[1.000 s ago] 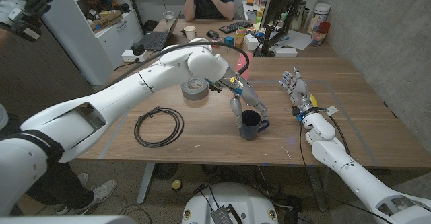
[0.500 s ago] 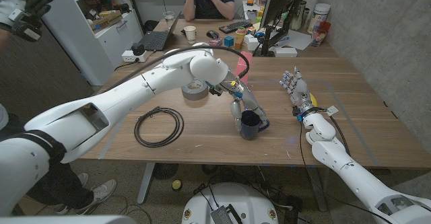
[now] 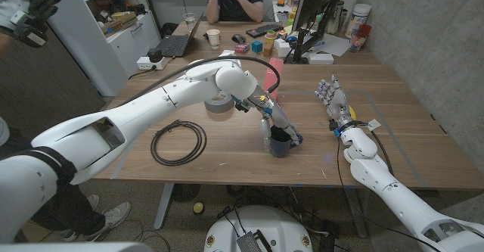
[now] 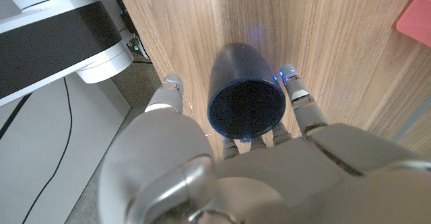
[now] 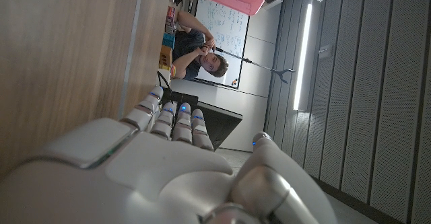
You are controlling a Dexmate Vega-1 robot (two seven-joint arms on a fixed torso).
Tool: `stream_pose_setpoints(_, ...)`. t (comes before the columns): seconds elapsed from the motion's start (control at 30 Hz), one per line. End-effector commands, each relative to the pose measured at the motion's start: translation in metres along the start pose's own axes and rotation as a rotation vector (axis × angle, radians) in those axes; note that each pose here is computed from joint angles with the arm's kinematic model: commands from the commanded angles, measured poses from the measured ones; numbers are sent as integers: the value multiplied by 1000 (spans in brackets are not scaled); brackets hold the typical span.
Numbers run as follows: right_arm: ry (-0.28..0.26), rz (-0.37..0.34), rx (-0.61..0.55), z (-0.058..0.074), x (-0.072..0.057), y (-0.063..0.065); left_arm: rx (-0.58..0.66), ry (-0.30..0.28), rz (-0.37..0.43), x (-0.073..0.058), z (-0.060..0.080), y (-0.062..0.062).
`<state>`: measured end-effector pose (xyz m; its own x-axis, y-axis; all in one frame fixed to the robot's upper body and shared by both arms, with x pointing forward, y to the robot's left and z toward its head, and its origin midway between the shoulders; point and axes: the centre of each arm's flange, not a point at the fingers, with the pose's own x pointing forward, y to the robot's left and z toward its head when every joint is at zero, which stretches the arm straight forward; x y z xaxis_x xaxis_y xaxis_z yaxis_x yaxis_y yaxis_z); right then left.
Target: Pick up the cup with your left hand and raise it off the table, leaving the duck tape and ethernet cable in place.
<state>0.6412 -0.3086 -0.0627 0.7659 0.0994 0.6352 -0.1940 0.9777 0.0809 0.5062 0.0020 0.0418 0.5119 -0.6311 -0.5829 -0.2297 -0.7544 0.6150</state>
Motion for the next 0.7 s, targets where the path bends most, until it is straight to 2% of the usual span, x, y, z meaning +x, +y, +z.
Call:
stream_pose_setpoints(0.03,-5,-7,3,-1,-2,-1,7,-2,-43,8,2,-5)
stream_pose_setpoints(0.17,-5,-10,3,0,-3,-2,17,1,-59,10,3,-7)
stream_pose_setpoints(0.27,-6,-12,3,0,-3,-3,32,15,-106,14,4,-10)
stream_pose_setpoints(0.4,-8,-19,3,1,-3,-3,39,20,-131,18,5,-14)
stream_pose_setpoints(0.5,-8,-24,1,1,-3,-4,72,34,-119,20,8,-17)
stream_pose_setpoints(0.7,-8,-32,0,0,-4,-5,109,39,-35,23,13,-22)
